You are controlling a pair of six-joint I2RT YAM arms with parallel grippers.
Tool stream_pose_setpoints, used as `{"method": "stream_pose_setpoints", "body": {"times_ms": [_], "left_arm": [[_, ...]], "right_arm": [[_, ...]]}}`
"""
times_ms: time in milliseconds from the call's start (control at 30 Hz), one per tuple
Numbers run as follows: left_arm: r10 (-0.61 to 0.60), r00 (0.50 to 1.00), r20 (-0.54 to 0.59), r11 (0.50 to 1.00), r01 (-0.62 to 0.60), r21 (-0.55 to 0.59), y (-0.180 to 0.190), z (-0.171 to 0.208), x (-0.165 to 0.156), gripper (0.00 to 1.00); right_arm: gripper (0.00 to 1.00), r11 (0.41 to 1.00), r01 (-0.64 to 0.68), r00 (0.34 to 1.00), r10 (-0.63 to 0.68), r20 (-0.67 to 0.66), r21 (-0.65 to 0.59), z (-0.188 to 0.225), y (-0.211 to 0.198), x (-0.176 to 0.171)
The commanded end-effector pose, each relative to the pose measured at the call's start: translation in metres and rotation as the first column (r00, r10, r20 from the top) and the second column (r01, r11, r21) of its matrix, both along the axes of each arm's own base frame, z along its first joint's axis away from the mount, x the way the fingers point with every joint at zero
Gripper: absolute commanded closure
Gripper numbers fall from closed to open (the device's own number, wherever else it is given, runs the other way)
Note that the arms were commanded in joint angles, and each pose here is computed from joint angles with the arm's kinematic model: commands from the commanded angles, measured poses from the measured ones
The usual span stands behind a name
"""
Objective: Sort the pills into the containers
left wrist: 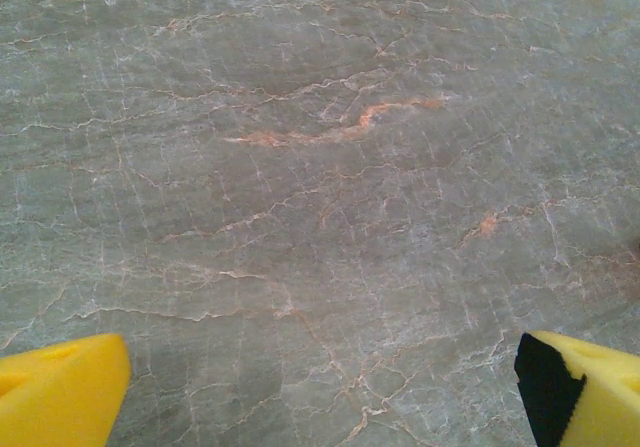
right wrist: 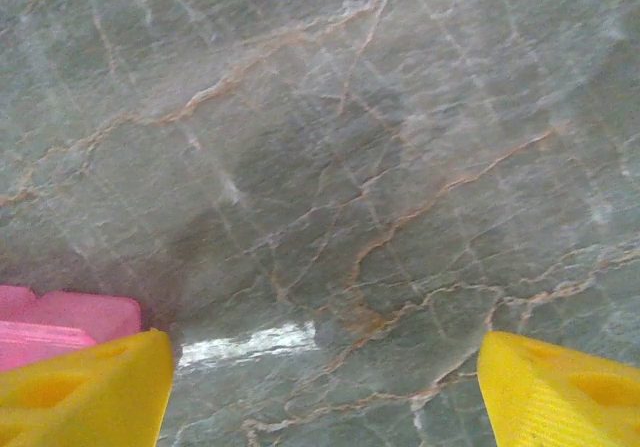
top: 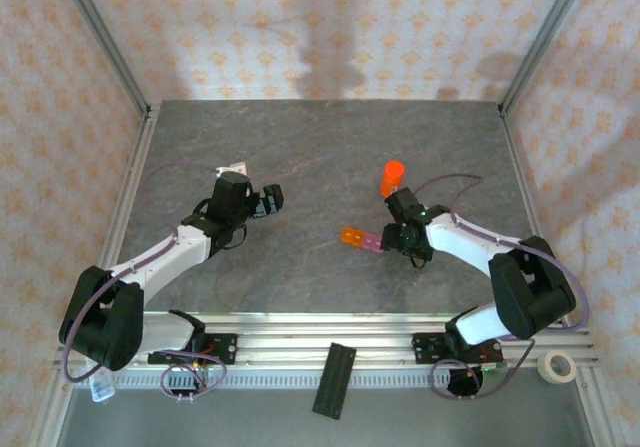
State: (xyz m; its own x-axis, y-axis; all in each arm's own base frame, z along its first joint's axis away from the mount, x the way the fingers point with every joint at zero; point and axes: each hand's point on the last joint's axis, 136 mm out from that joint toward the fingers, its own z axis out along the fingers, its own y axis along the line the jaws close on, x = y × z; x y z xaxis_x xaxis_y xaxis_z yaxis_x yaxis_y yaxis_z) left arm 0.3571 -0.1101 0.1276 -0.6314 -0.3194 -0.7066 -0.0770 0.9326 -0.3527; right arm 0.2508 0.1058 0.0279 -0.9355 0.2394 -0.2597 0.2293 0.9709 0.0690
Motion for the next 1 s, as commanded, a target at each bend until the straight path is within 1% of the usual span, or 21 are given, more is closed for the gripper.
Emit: {"method": "stream_pose_setpoints", "body": {"times_ms": [0,467,567,667,833,967], "left_arm": [[0.001,1.000,0.004,1.000,-0.001,-0.006,-0.002,-0.002,0.000,0.00],[0.010,1.000,-0.006,1.000,-0.010,-0.011,-0.003,-0.006,0.002,0.00],[0.013,1.000,-0.009,1.000,-0.013,-0.013,-0.003,-0.007,0.002,0.00],[0.017,1.000,-0.009,1.000,-0.017,-0.013,-0.002,-0.007,0.003,0.00],[0.020,1.000,-0.020,1.000,-0.021,-0.006,-0.002,-0.012,0.005,0.00],[0.021,0.999,-0.028,1.000,-0.021,0.002,-0.002,-0.014,0.006,0.00]], "right_arm": [[0.21,0.998,0.017,1.000,-0.018,0.016,0.056,0.003,0.021,0.006],[0.21,0.978,-0.151,0.988,0.145,0.049,0.145,0.014,0.123,0.017],[0.21,0.975,-0.161,0.986,0.152,0.075,0.150,0.022,0.126,0.020],[0.20,0.969,-0.201,0.976,0.185,0.117,0.146,0.033,0.125,0.022],[0.19,0.936,-0.332,0.936,0.310,0.168,0.119,0.042,0.131,0.025],[0.18,0.883,-0.456,0.882,0.431,0.191,0.113,0.042,0.142,0.025]]}}
